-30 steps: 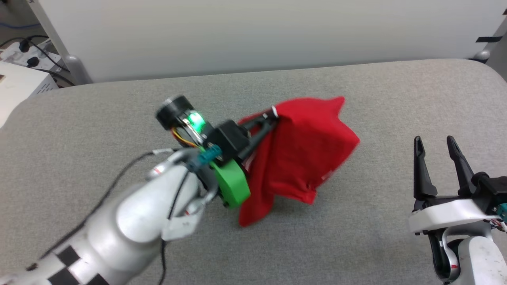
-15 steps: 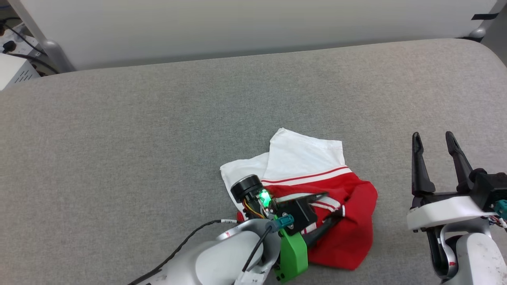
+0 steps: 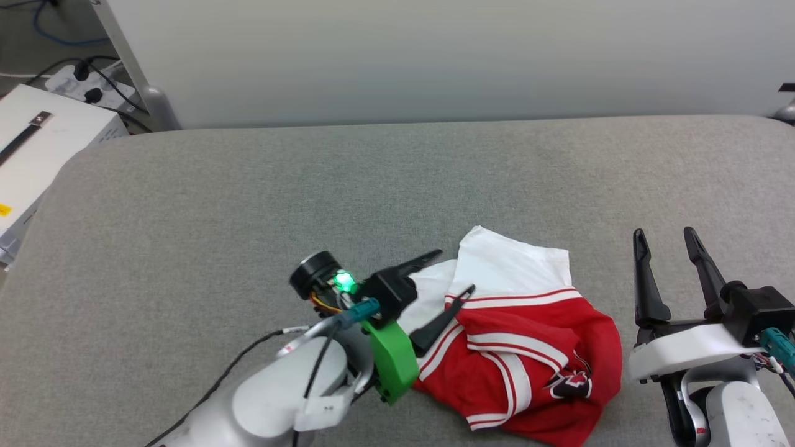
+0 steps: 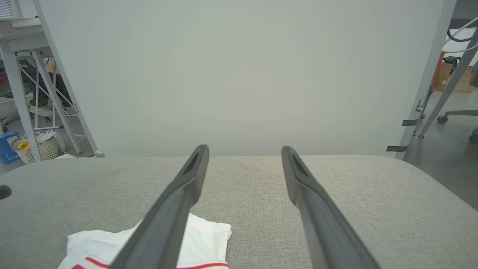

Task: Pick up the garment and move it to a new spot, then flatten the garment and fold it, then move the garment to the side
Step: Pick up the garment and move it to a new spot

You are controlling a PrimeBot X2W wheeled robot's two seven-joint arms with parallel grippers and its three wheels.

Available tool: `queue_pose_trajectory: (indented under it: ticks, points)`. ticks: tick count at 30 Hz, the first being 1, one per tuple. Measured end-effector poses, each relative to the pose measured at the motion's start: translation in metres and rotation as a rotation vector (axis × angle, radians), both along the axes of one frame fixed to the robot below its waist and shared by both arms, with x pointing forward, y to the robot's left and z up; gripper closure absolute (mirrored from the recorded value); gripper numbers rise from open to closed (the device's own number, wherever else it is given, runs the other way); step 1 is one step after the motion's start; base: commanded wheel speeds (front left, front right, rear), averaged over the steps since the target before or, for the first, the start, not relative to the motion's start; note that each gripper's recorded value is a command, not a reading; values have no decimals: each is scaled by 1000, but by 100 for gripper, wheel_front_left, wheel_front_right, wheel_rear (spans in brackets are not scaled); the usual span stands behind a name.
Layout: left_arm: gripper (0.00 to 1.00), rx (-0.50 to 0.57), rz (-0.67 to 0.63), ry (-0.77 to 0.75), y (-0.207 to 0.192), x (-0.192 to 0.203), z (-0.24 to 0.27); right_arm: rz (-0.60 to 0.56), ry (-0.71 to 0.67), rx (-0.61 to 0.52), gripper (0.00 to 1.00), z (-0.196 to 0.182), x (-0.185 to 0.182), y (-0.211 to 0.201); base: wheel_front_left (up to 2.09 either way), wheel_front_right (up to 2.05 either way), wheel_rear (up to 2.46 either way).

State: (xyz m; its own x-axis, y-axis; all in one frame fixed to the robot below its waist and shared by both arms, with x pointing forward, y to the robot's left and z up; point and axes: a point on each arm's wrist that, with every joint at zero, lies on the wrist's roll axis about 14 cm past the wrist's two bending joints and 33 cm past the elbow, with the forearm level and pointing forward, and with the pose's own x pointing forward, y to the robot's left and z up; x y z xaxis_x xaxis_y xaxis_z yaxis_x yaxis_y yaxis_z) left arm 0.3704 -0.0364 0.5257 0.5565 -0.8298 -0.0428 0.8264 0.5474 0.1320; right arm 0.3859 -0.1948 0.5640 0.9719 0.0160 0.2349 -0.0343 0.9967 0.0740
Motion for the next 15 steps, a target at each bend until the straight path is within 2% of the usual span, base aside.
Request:
queue_pose_trajectory:
  ticks: [8,15]
  points:
    - [0,-117,394,-96,106,33,47,58,-36,-3,0,12,-6,20,0,0,0]
    - [0,-240,698,-74,192,16,45,94,-41,-20,0,13,-12,33,0,0,0]
